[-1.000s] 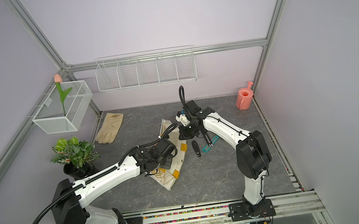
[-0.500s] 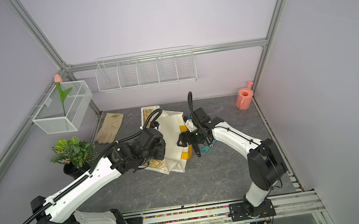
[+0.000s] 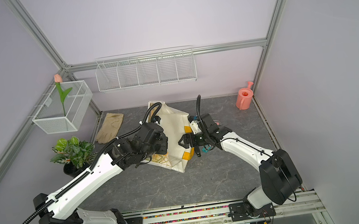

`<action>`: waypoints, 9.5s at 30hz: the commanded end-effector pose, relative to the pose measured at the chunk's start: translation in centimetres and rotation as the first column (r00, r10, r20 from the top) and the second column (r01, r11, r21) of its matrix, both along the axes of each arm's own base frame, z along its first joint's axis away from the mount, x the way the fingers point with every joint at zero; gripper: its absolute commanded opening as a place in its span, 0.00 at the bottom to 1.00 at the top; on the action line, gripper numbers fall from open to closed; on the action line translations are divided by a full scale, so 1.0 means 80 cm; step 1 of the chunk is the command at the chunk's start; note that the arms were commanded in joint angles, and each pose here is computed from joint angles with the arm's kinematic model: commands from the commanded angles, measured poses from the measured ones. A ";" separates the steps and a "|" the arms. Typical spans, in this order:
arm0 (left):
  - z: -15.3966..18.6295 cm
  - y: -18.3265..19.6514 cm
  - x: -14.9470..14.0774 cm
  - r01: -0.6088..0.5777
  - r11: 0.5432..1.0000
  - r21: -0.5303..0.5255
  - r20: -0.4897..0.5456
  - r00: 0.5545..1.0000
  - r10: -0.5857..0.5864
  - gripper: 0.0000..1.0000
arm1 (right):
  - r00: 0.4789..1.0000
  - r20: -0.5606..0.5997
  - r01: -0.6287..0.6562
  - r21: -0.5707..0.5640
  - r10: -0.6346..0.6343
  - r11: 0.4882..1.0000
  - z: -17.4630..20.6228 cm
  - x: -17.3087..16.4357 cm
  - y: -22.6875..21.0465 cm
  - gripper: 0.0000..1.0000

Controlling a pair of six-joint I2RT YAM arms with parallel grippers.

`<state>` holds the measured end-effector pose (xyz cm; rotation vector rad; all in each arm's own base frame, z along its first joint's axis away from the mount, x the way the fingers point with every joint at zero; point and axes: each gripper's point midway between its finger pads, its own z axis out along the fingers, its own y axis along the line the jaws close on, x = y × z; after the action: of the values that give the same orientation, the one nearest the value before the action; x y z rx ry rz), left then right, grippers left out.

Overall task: Place the art knife into the pouch
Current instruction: Open the pouch at the center of the board, then pick up the utility knife at the center of the board.

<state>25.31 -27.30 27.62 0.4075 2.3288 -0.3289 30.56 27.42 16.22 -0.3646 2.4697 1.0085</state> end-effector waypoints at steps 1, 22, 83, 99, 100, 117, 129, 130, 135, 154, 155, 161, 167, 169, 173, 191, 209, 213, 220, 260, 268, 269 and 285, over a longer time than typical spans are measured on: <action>0.047 -0.001 0.000 -0.016 0.991 -0.135 0.052 0.998 0.023 0.00 | 0.999 -0.004 0.036 0.022 -0.036 0.999 -0.019 0.011 0.006 0.78; 0.032 0.136 -0.006 -0.191 0.981 0.025 -0.023 0.981 0.192 0.00 | 1.000 -0.016 0.006 -0.589 -0.019 0.808 0.036 -0.014 -0.127 0.07; -0.084 0.112 0.025 -0.009 0.998 -0.059 -0.381 0.924 -0.014 0.00 | 0.916 -0.031 -0.358 -0.516 0.401 0.778 0.035 0.014 0.113 0.56; -0.068 0.109 0.037 -0.046 0.993 -0.110 -0.308 0.951 0.010 0.00 | 0.867 -0.123 -0.492 -0.355 0.482 0.795 -0.082 -0.057 0.164 0.58; -0.066 0.108 0.038 -0.043 0.992 -0.116 -0.303 0.953 0.006 0.00 | 0.863 -0.131 -0.501 -0.354 0.488 0.790 -0.088 -0.061 0.167 0.57; 0.017 0.163 0.042 -0.146 0.985 -0.096 -0.149 0.980 0.131 0.00 | 0.876 -0.392 -0.482 -0.698 0.280 0.530 -0.212 -0.059 0.032 0.59; -0.017 0.198 0.066 -0.206 0.978 -0.031 -0.210 0.958 0.195 0.00 | 0.898 -0.373 -0.439 -0.747 0.232 0.500 -0.157 -0.060 -0.041 0.61; -0.019 0.203 0.070 -0.215 0.976 -0.016 -0.211 0.955 0.207 0.00 | 0.896 -0.373 -0.444 -0.745 0.241 0.498 -0.154 -0.062 -0.041 0.61; -0.016 0.192 0.082 -0.174 0.983 -0.049 -0.224 0.961 0.159 0.00 | 0.880 -0.385 -0.475 -0.712 0.278 0.517 -0.153 -0.066 -0.031 0.62; -0.019 0.125 0.107 -0.035 0.969 -0.246 -0.266 0.963 -0.033 0.41 | 0.893 -0.337 -0.448 -0.617 0.297 0.647 -0.139 -0.048 0.059 0.64; -0.014 0.125 0.104 -0.030 0.967 -0.254 -0.257 0.966 -0.037 0.44 | 0.892 -0.340 -0.450 -0.620 0.297 0.642 -0.139 -0.047 0.060 0.64; 0.032 0.112 0.068 0.017 0.945 -0.326 -0.192 0.978 -0.083 0.54 | 0.911 -0.302 -0.411 -0.609 0.282 0.678 -0.118 -0.028 0.072 0.65; 0.031 0.097 0.007 0.024 0.948 -0.316 -0.180 0.980 -0.085 0.55 | 0.937 -0.230 -0.348 -0.620 0.261 0.703 -0.078 0.005 0.071 0.65; 0.031 0.096 -0.010 0.013 0.944 -0.331 -0.176 0.981 -0.076 0.56 | 0.945 -0.199 -0.326 -0.615 0.259 0.718 -0.059 0.016 0.071 0.66; 0.022 0.097 -0.040 -0.013 0.943 -0.333 -0.184 0.982 -0.051 0.60 | 0.951 -0.157 -0.306 -0.601 0.265 0.739 -0.029 0.030 0.074 0.67; -0.014 0.071 -0.060 -0.101 0.937 -0.334 -0.200 0.979 0.035 0.71 | 0.955 -0.022 -0.260 -0.546 0.297 0.796 0.055 0.026 0.078 0.69; 0.007 0.100 0.050 -0.157 0.970 -0.184 -0.129 0.983 0.135 0.73 | 0.938 0.308 0.005 -0.468 0.157 0.884 0.229 0.003 0.004 0.74; -0.004 0.085 0.069 -0.126 0.977 -0.170 -0.145 0.984 0.102 0.72 | 0.936 0.351 0.162 -0.464 0.013 0.871 0.237 0.017 -0.049 0.78; -0.024 0.066 0.084 -0.083 0.986 -0.146 -0.184 0.981 0.055 0.67 | 0.926 0.221 0.370 -0.375 -0.305 0.850 0.157 0.055 -0.153 0.82; -0.071 0.049 0.069 0.030 0.993 -0.116 -0.276 0.959 -0.061 0.00 | 0.924 -0.162 0.147 -0.685 -0.347 0.713 -0.166 0.173 -0.254 0.77; -0.073 0.049 0.070 0.031 0.993 -0.115 -0.279 0.958 -0.062 0.00 | 0.912 -0.216 0.120 -0.675 -0.350 0.728 -0.194 0.155 -0.252 0.74; -0.074 0.048 0.070 0.031 0.993 -0.115 -0.279 0.958 -0.063 0.00 | 0.910 -0.224 0.114 -0.674 -0.348 0.730 -0.197 0.153 -0.251 0.72; -0.072 0.046 0.070 0.035 0.991 -0.127 -0.275 0.959 -0.069 0.00 | 0.911 -0.217 0.120 -0.674 -0.350 0.729 -0.195 0.132 -0.255 0.27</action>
<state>31.32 -23.65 22.29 0.3677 2.5420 -0.5768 43.64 6.62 2.02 -0.0550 2.9426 0.0230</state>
